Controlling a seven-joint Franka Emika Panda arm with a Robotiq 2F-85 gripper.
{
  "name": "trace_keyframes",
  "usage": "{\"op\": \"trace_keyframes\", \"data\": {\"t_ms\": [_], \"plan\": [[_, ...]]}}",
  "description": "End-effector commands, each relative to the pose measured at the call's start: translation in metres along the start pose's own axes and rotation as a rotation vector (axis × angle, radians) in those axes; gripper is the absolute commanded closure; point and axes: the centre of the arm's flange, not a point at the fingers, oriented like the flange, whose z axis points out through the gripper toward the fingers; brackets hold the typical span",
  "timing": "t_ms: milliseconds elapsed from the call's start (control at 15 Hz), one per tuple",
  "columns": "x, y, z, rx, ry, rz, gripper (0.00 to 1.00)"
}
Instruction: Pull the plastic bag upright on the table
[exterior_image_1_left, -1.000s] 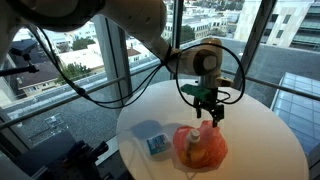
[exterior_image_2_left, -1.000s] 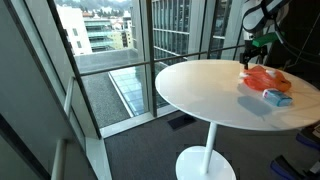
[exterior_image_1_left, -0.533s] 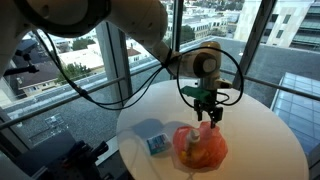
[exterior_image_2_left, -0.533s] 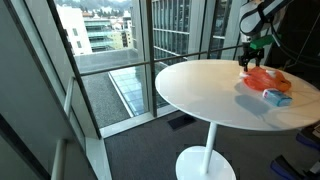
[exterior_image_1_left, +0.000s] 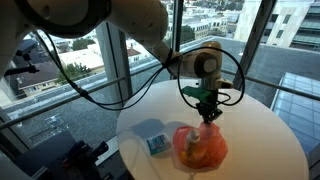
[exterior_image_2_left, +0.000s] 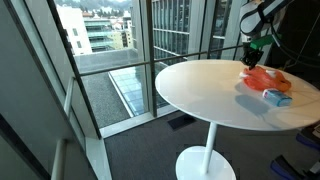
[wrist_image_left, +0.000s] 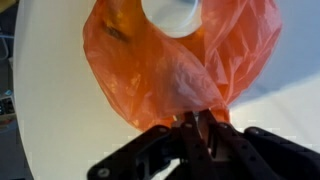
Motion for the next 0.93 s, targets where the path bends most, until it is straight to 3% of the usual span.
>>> {"op": "trace_keyframes", "data": {"t_ms": [0,533,600,733,867], "plan": [[0.001,0.008,-0.014,0.005,0.015,0.011,1.00],[-0.009,0.025,-0.048,0.033,0.056,0.029,0.99],[-0.010,0.026,-0.051,0.035,0.056,0.029,0.73],[-0.010,0.027,-0.053,0.036,0.052,0.031,0.69],[-0.010,0.026,-0.051,0.033,0.042,0.029,0.54]]}}
